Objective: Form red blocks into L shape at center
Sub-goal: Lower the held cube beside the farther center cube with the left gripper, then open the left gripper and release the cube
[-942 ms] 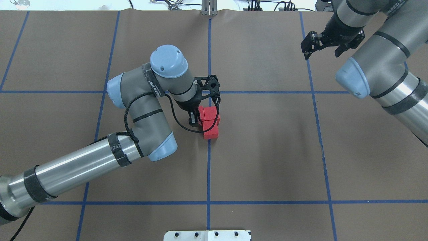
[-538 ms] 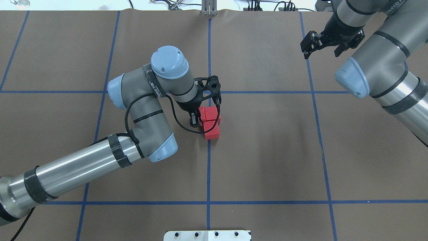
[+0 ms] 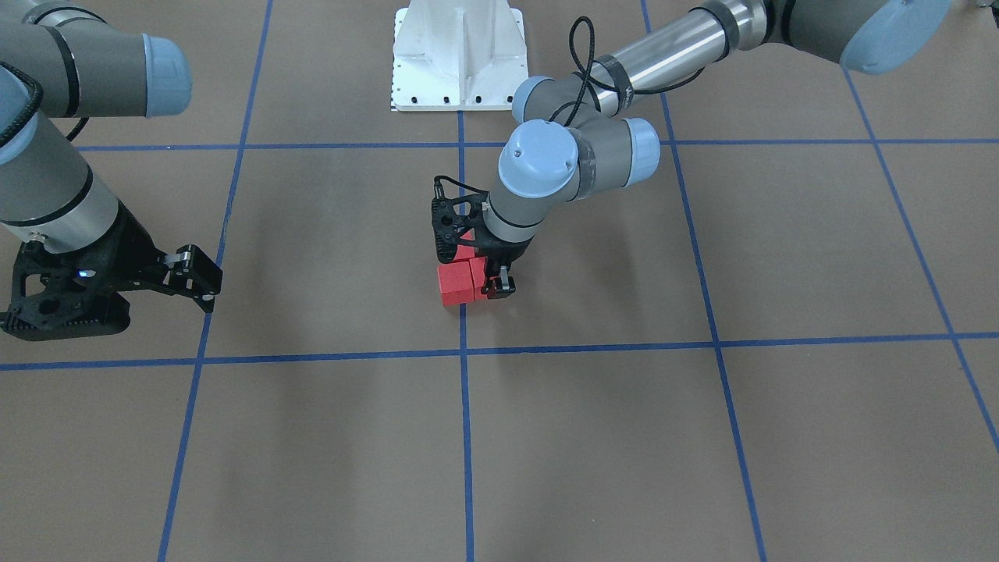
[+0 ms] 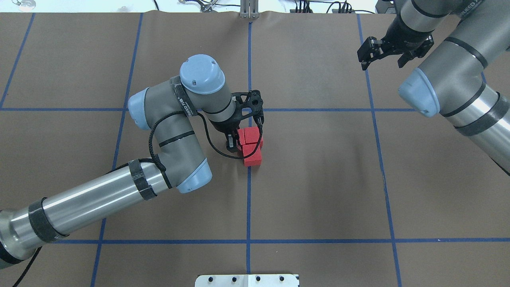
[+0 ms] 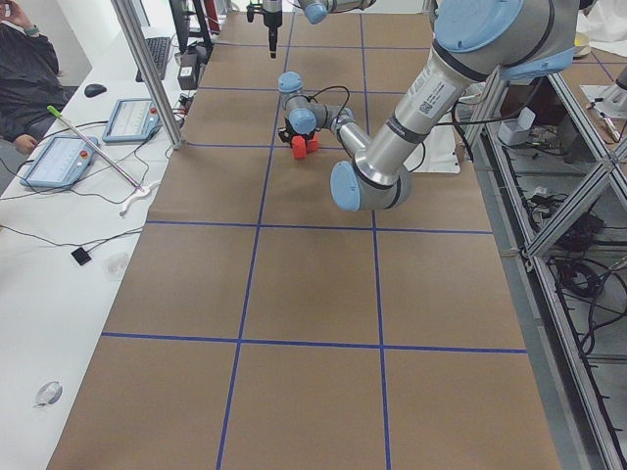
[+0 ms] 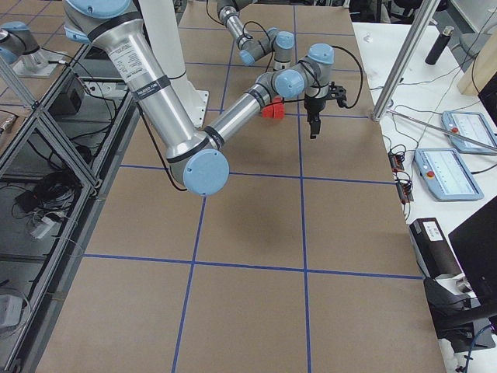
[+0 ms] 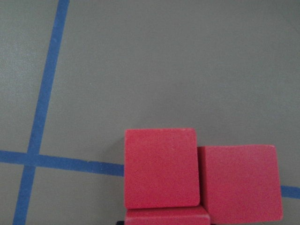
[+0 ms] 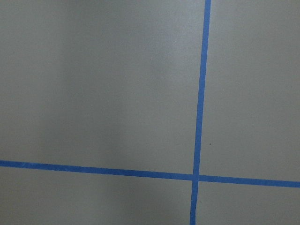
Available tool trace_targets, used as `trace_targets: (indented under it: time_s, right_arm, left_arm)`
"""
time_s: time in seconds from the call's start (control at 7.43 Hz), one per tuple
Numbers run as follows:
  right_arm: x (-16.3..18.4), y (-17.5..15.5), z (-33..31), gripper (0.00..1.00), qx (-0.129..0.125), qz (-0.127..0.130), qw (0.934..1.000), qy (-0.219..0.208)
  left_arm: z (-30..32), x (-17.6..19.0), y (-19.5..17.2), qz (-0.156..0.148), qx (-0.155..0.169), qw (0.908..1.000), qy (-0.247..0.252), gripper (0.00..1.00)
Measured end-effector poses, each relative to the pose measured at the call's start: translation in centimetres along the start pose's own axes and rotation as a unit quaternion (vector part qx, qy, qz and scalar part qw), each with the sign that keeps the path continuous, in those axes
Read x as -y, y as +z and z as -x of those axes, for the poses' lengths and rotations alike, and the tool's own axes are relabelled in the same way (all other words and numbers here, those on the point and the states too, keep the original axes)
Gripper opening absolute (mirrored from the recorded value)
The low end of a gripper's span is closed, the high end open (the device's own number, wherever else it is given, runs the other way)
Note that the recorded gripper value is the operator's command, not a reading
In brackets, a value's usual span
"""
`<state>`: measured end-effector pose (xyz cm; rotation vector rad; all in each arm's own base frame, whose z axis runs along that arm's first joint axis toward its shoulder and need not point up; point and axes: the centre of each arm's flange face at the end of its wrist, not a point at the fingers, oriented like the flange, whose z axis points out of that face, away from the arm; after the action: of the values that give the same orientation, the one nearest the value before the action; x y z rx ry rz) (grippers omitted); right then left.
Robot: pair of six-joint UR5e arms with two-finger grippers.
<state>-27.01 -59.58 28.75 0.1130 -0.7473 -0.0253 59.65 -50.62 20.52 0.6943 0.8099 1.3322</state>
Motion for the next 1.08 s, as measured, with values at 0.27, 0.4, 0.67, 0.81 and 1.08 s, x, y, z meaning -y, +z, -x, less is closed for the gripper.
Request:
trace_targets:
  time_s: [0.27, 0.4, 0.67, 0.81, 1.08]
  right_arm:
    - [0.0, 0.0, 0.0, 0.99, 0.000, 0.000, 1.0000, 0.000]
    - [0.0, 0.0, 0.1, 0.99, 0.000, 0.000, 1.0000, 0.000]
    - [0.0, -0.1, 0.1, 0.99, 0.001, 0.000, 1.0000, 0.000]
    - [0.0, -0.1, 0.1, 0.99, 0.001, 0.000, 1.0000, 0.000]
    - [0.0, -0.1, 0.2, 0.99, 0.001, 0.000, 1.0000, 0.000]
  left_arm:
    - [0.0, -0.1, 0.1, 0.002, 0.000, 1.0000, -0.001, 0.70]
    - [0.0, -0.1, 0.0, 0.002, 0.000, 1.0000, 0.000, 0.70]
    - [0.7, -0.2, -0.8, -0.001, 0.006, 1.0000, -0.001, 0.70]
    - [1.4, -0.5, -1.4, -0.001, 0.010, 0.9999, -0.003, 0.70]
    - [2.3, -0.9, -2.9, -0.007, 0.018, 0.9998, -0.006, 0.70]
